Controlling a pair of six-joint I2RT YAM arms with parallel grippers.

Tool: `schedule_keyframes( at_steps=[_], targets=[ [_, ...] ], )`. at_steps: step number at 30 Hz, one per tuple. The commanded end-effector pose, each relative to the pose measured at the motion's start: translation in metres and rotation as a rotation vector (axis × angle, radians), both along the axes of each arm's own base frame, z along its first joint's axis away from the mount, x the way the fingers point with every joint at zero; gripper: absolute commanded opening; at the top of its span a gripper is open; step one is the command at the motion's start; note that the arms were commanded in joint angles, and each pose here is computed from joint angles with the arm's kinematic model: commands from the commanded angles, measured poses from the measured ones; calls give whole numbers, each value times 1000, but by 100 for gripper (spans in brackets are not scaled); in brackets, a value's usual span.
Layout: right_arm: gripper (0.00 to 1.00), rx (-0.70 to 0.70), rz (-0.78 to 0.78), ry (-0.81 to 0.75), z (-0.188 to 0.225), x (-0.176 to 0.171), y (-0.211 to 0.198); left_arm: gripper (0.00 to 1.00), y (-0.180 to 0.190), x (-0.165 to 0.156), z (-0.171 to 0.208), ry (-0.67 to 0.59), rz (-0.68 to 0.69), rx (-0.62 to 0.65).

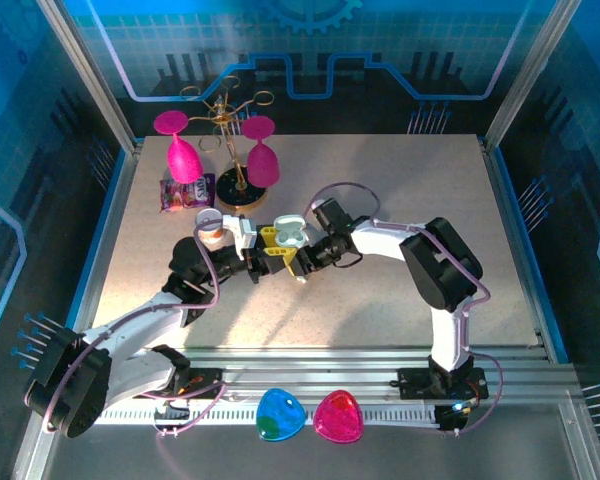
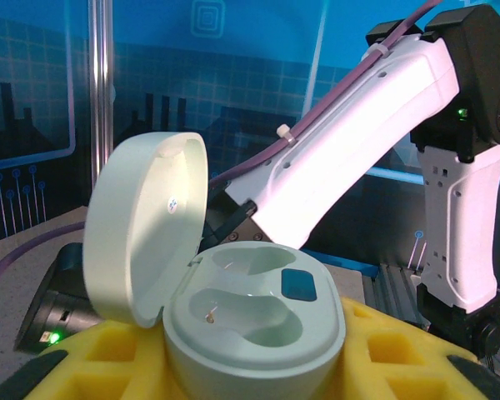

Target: Insert the wireless bluetooth earbuds into the charging case

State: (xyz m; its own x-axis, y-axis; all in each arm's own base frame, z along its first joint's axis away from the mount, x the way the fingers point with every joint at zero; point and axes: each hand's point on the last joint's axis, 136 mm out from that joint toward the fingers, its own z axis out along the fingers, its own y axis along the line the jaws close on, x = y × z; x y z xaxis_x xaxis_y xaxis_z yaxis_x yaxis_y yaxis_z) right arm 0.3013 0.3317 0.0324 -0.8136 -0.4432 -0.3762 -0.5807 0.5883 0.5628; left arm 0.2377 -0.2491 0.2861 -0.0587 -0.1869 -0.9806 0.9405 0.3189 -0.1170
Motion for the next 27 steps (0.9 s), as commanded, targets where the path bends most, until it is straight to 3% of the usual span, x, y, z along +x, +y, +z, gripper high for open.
schedule_keyframes(
  at_steps=[1, 10, 27],
  targets=[
    [45, -20, 61, 40, -9, -11, -2, 26, 2, -3, 8, -39, -2, -8],
    [41, 6, 95, 64, -5, -29, -8, 26, 1, -1, 8, -38, -4, -5],
    [27, -9, 88, 70, -9, -30, -12, 26, -1, 1, 11, -42, -8, -9]
  ],
)
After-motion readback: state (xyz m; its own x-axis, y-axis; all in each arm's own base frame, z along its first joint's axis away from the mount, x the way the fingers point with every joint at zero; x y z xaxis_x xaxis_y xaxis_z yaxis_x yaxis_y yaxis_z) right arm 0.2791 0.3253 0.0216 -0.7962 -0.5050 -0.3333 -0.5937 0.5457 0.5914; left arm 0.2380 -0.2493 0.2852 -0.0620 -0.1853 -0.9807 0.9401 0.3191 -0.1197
